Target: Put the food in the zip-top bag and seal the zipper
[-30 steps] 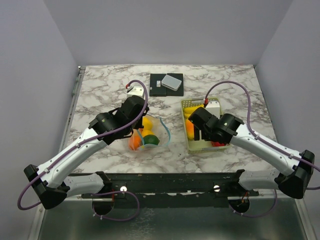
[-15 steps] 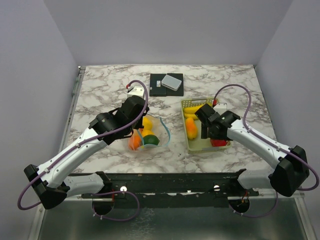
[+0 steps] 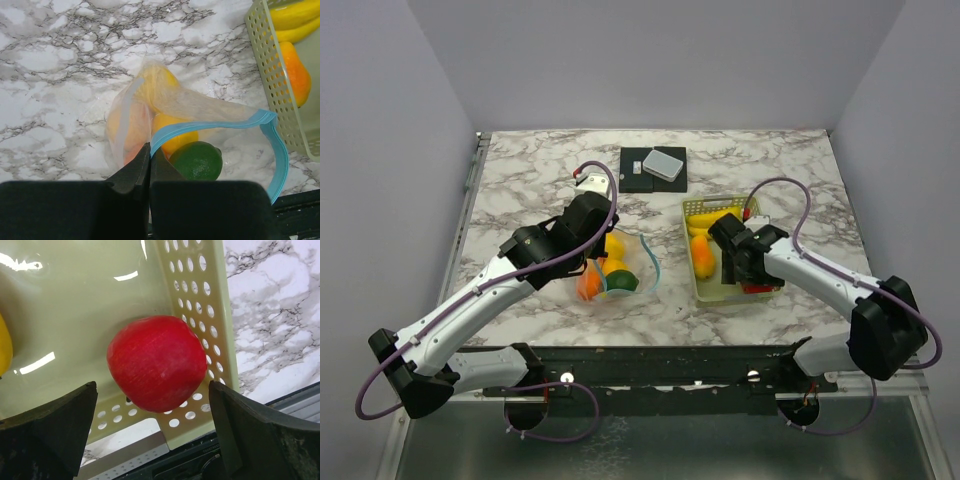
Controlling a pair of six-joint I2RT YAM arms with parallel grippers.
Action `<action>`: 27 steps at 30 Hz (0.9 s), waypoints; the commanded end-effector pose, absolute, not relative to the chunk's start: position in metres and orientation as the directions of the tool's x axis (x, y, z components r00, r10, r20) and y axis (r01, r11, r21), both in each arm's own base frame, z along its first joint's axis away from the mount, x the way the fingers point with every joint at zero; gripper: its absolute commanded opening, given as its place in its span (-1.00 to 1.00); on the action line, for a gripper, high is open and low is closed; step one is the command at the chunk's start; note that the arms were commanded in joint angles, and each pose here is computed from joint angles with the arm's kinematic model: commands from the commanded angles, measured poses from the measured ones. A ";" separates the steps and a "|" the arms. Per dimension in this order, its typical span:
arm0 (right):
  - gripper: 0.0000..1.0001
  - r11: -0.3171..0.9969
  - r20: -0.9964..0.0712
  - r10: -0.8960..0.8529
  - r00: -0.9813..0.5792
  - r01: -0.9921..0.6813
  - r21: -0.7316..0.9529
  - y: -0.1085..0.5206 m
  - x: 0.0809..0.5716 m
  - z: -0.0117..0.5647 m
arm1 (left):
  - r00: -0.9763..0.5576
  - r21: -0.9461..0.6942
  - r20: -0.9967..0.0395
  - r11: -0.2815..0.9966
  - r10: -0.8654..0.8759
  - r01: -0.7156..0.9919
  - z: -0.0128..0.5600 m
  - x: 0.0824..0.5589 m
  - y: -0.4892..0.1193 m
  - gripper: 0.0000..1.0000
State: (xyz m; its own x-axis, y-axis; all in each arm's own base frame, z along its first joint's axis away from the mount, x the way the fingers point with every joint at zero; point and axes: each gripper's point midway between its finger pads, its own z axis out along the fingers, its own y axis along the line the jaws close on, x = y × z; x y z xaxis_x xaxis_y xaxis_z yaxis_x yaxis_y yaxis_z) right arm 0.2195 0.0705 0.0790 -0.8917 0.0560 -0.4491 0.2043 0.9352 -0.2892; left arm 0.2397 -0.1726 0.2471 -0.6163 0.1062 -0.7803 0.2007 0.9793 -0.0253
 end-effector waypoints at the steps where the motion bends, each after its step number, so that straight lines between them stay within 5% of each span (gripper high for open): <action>1: 0.97 0.936 -0.443 0.069 -0.894 0.211 -0.280 0.071 0.222 0.068 | -0.606 -0.039 -0.789 0.975 0.104 0.218 0.250 0.241 -0.177 -1.00; 17: 0.85 0.935 -0.402 0.089 -0.911 0.215 -0.280 0.074 0.232 0.048 | -0.605 -0.035 -0.789 0.976 0.105 0.216 0.249 0.239 -0.174 -1.00; 27: 0.09 0.953 -0.420 0.086 -0.903 0.198 -0.230 0.083 0.238 0.062 | -0.601 -0.034 -0.792 0.976 0.105 0.216 0.251 0.239 -0.173 -1.00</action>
